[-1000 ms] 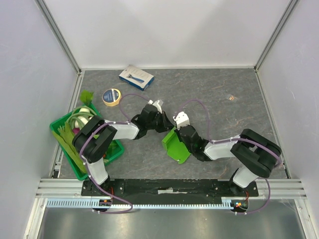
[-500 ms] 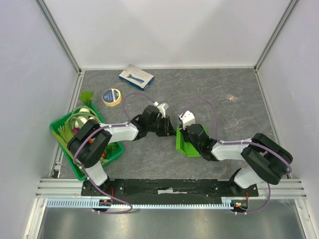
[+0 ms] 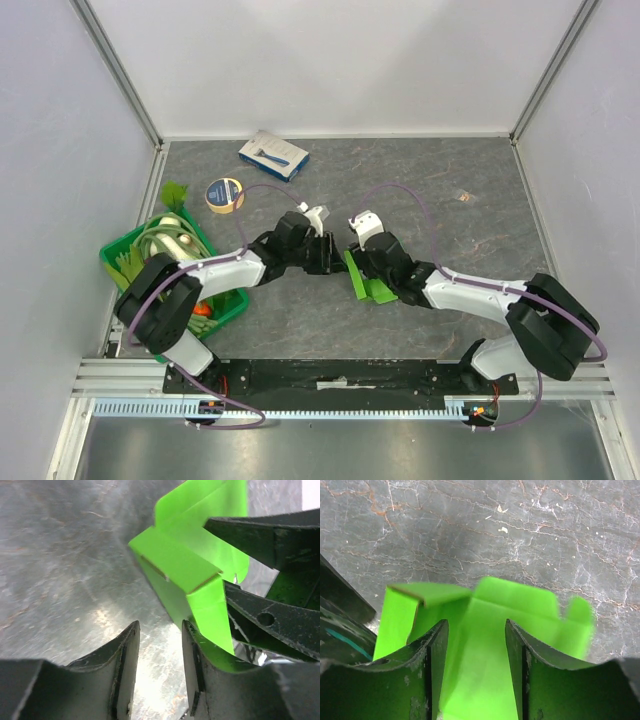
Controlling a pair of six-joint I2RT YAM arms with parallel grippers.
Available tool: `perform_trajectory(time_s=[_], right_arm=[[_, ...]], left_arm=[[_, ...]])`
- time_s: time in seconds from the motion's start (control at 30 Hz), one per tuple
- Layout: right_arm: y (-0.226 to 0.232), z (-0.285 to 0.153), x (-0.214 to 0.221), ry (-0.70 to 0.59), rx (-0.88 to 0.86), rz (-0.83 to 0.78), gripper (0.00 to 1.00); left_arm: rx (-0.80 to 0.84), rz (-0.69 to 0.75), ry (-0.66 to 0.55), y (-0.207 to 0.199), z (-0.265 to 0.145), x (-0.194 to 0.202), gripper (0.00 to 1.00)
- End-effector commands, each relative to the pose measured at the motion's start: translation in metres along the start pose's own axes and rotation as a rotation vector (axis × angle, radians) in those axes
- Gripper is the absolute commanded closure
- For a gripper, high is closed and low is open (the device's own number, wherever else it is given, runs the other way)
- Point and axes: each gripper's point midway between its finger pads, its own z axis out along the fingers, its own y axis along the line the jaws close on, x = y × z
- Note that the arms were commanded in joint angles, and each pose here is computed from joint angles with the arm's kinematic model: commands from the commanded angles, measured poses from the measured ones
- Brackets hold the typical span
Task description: Fold the paper box
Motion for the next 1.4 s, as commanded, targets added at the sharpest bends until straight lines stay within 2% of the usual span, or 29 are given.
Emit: perform_trajectory(time_s=[0.0,0.13,0.27,0.37,0.4,0.57,0.67,0.7,0.73,0.83,0.9,0.97,1.03,1.17,1.37], right_arm=[[0.001,-0.009,-0.007,0.077,0.013,-0.068,0.43],[-0.002,-0.003,0.001,0.151,0.108,-0.160,0.43],[0.027,-0.005,-0.015,0.105,-0.041,-0.129,0.41],[0.013,-0.007,-0.022,0.134,0.010,-0.010,0.39],[-0.003,-0.009,-0.020,0.169,0.048,0.020,0.39],[-0.031,-0.030,-0.036,0.170,0.082,0.101,0.36],[-0.006,-0.036,-0.044,0.179,-0.161,0.261,0.36],[0.020,-0.039,-0.053,0.161,-0.346,0.361,0.35],[0.034,-0.043,-0.058,0.158,-0.442,0.410,0.35],[0.048,-0.042,-0.063,0.147,-0.582,0.481,0.34],[0.047,-0.034,-0.057,0.152,-0.608,0.515,0.34],[0.061,-0.036,-0.062,0.135,-0.728,0.530,0.37],[0.070,-0.034,-0.052,0.163,-0.774,0.565,0.42],[0.071,-0.027,-0.038,0.175,-0.762,0.570,0.46],[0.077,-0.024,-0.027,0.185,-0.792,0.609,0.65]], left_arm=[[-0.120,0.039,-0.081,0.026,-0.022,-0.007,0.53],[-0.231,0.016,-0.079,0.055,-0.034,0.008,0.53],[-0.294,-0.027,-0.143,0.069,-0.057,0.013,0.54],[-0.275,-0.011,-0.229,0.058,-0.078,0.002,0.53],[-0.287,-0.015,-0.218,0.059,-0.084,0.007,0.52],[-0.221,0.005,-0.295,0.033,-0.112,-0.008,0.51],[-0.191,-0.001,-0.323,0.024,-0.123,-0.011,0.51],[-0.172,0.004,-0.350,0.017,-0.131,-0.016,0.51],[-0.161,0.003,-0.360,0.013,-0.135,-0.018,0.50],[-0.119,0.011,-0.401,-0.001,-0.148,-0.025,0.50],[-0.099,0.010,-0.408,-0.007,-0.153,-0.026,0.50],[-0.061,0.010,-0.408,-0.015,-0.158,-0.024,0.50],[-0.039,0.001,-0.410,-0.019,-0.160,-0.022,0.50],[-0.035,-0.003,-0.422,-0.018,-0.163,-0.020,0.50],[-0.031,0.002,-0.413,-0.020,-0.162,-0.020,0.50]])
